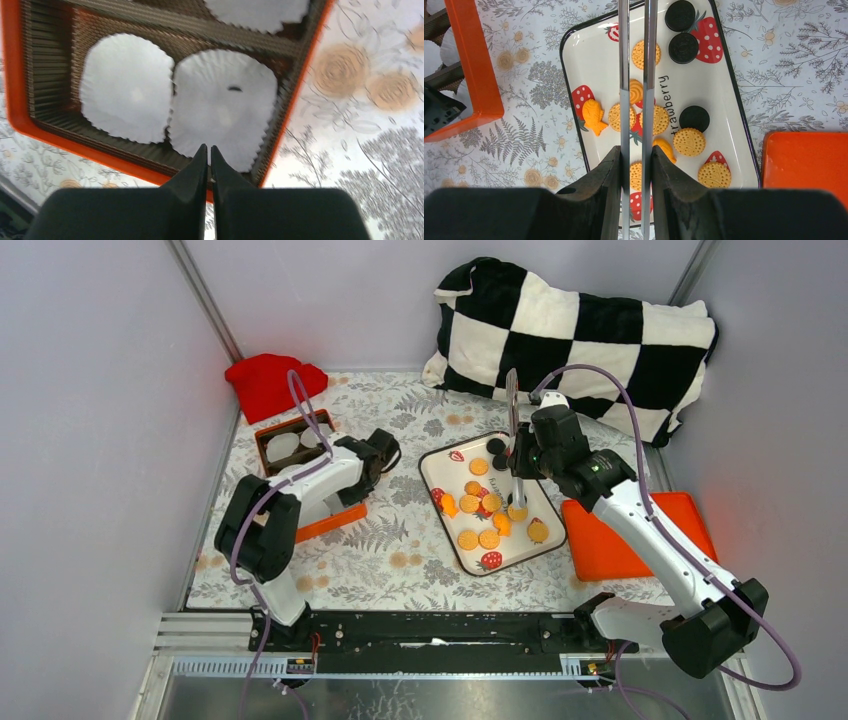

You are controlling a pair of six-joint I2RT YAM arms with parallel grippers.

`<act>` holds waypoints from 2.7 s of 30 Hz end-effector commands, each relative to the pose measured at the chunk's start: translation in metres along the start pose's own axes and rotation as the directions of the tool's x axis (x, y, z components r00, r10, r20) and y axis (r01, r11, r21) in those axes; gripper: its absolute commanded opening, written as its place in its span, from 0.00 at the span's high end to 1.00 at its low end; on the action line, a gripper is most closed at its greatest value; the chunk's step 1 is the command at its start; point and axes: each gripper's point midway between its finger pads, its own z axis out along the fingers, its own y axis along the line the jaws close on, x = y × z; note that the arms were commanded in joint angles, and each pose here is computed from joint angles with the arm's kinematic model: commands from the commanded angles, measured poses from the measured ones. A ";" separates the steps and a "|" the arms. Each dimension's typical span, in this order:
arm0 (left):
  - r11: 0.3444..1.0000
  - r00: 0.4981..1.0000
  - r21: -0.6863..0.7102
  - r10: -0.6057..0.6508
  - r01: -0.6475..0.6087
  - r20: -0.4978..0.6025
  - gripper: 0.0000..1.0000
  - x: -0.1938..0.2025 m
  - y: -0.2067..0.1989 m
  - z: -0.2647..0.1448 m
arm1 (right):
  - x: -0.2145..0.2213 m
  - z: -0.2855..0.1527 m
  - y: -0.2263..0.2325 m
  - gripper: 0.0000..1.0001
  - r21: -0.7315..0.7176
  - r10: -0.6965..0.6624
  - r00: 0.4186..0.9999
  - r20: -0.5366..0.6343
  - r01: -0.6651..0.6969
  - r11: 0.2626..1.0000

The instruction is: Pack the cookies

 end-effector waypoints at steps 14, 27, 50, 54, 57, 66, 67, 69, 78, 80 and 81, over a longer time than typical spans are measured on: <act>0.911 0.946 0.350 0.284 -0.217 -0.155 0.94 0.143 -0.063 -0.046 | -0.023 -0.003 0.014 0.76 -0.039 0.013 0.998 0.057 -0.011 0.999; 0.895 0.978 0.400 0.208 -0.197 0.015 0.92 0.077 -0.058 -0.120 | -0.008 -0.005 0.015 0.76 -0.054 -0.038 0.999 -0.025 0.037 0.998; 0.787 0.988 0.600 0.075 -0.143 0.136 0.83 -0.030 -0.097 -0.154 | 0.087 -0.012 0.006 0.49 -0.037 -0.098 0.960 -0.261 0.091 0.995; 0.785 0.988 0.603 0.074 -0.142 0.137 0.83 -0.029 -0.095 -0.152 | 0.095 -0.007 0.006 0.49 -0.039 -0.101 0.957 -0.273 0.094 0.995; 0.786 0.988 0.602 0.072 -0.142 0.138 0.83 -0.028 -0.092 -0.149 | 0.095 0.001 0.005 0.49 -0.022 -0.096 0.959 -0.265 0.093 0.995; 0.782 0.989 0.609 0.055 -0.128 0.137 0.83 -0.033 -0.084 -0.148 | 0.087 0.029 0.007 0.49 0.023 -0.087 0.966 -0.242 0.095 0.995; 0.781 0.989 0.611 0.052 -0.125 0.135 0.83 -0.033 -0.083 -0.148 | 0.087 0.032 0.008 0.49 0.024 -0.088 0.966 -0.244 0.096 0.995; 0.779 0.990 0.615 0.049 -0.122 0.134 0.83 -0.033 -0.082 -0.149 | 0.088 0.038 0.008 0.49 0.030 -0.090 0.963 -0.254 0.101 0.994; 0.775 0.991 0.623 0.031 -0.104 0.127 0.83 -0.035 -0.070 -0.150 | 0.089 0.043 0.008 0.49 0.049 -0.077 0.961 -0.267 0.093 0.994; 0.773 0.992 0.626 0.033 -0.101 0.119 0.83 -0.033 -0.069 -0.150 | 0.083 0.036 0.011 0.50 0.034 -0.071 0.967 -0.244 0.082 0.996; 0.770 0.993 0.630 0.031 -0.098 0.117 0.83 -0.033 -0.068 -0.151 | 0.078 0.031 0.013 0.50 0.020 -0.068 0.972 -0.223 0.075 0.997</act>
